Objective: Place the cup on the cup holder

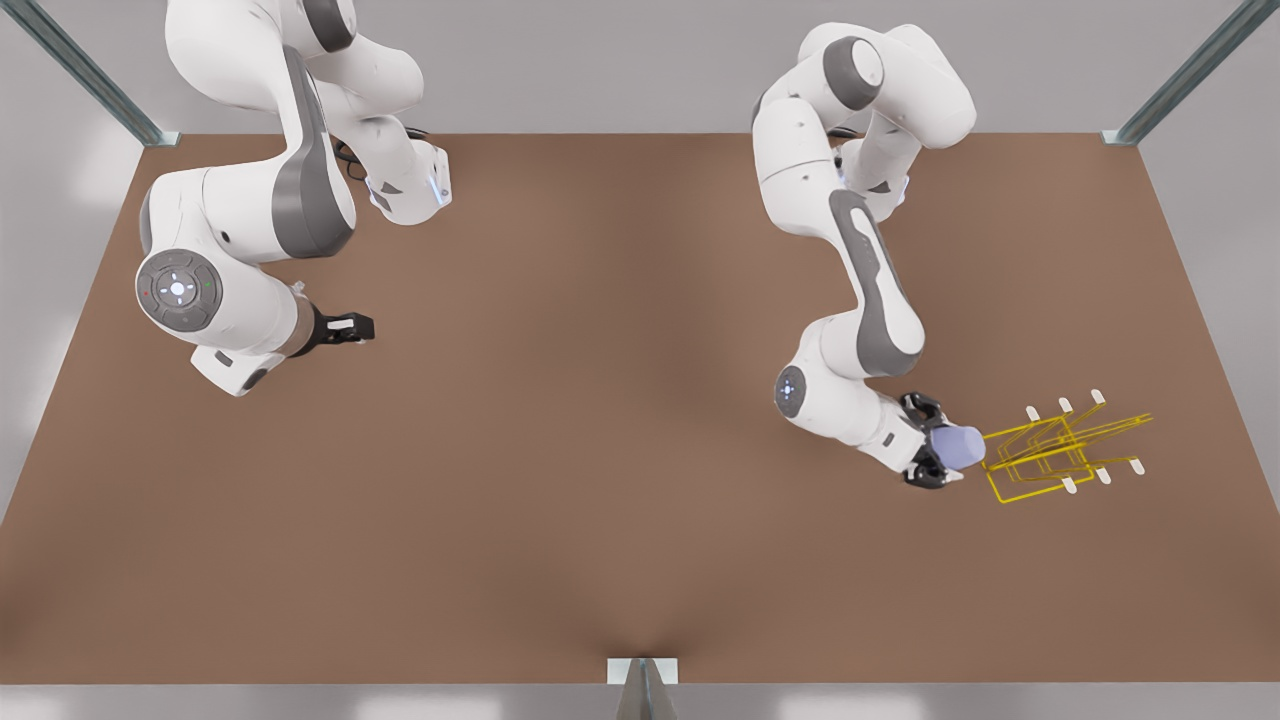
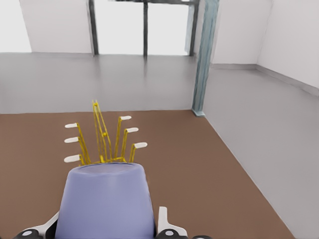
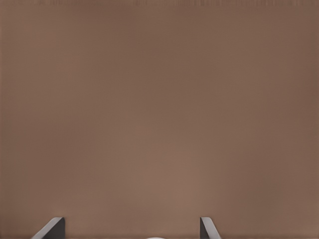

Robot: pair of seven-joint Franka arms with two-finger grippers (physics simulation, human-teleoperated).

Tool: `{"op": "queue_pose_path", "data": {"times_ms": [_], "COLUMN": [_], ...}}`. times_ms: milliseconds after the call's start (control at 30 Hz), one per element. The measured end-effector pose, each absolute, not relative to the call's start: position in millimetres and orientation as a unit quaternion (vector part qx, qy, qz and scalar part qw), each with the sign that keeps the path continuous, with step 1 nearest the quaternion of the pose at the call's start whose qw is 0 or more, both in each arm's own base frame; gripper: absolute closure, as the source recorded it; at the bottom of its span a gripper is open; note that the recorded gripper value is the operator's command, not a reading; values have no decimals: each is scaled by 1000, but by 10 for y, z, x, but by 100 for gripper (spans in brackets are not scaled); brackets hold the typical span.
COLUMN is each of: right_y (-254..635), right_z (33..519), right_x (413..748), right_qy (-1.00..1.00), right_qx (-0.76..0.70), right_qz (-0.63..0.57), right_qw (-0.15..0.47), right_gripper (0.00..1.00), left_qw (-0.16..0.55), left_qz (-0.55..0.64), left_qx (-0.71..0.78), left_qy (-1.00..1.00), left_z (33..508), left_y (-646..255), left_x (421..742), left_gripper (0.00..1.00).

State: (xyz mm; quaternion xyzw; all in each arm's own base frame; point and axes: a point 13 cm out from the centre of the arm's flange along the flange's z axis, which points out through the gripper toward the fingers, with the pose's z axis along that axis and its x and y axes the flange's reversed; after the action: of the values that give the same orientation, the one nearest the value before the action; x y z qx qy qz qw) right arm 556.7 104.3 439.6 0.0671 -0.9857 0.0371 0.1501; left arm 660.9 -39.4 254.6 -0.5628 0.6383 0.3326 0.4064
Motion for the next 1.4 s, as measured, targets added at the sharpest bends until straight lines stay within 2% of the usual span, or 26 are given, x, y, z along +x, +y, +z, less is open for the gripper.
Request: {"op": "queue_pose_path", "data": {"times_ms": [100,233,300,500,833,933,1033,1133,1300,1400], "right_y": [1044,1047,1049,1051,1047,1043,1043,1040,1047,1048], "right_z": [4395,4382,4378,4350,4331,4317,4309,4293,4263,4255], "right_x": [5572,5574,5576,5584,5593,5605,5612,5621,5628,5631], "right_qy": [-986,-986,-986,-985,-985,-985,-986,-985,-985,-985], "right_qx": [67,67,67,68,67,67,67,67,69,69], "right_qz": [37,36,36,36,36,36,36,35,36,36], "right_qw": [149,150,150,152,153,152,151,152,154,154], "right_gripper": [0,0,0,0,0,0,0,0,0,0], "left_qw": [423,439,442,435,448,457,483,486,466,465], "left_qz": [359,433,457,488,491,483,453,436,446,434], "left_qx": [-536,-480,-462,-430,-399,-405,-392,-376,-382,-389], "left_qy": [636,624,618,623,631,628,639,658,662,666], "left_z": [2623,2719,2772,2607,2628,2788,2974,2752,2390,2258], "left_y": [-233,204,475,1128,1225,1436,1134,766,951,935], "left_x": [6597,6349,6358,6623,6754,6946,7288,7468,7429,7522], "left_gripper": [35,35,35,35,35,35,35,35,35,35]}}
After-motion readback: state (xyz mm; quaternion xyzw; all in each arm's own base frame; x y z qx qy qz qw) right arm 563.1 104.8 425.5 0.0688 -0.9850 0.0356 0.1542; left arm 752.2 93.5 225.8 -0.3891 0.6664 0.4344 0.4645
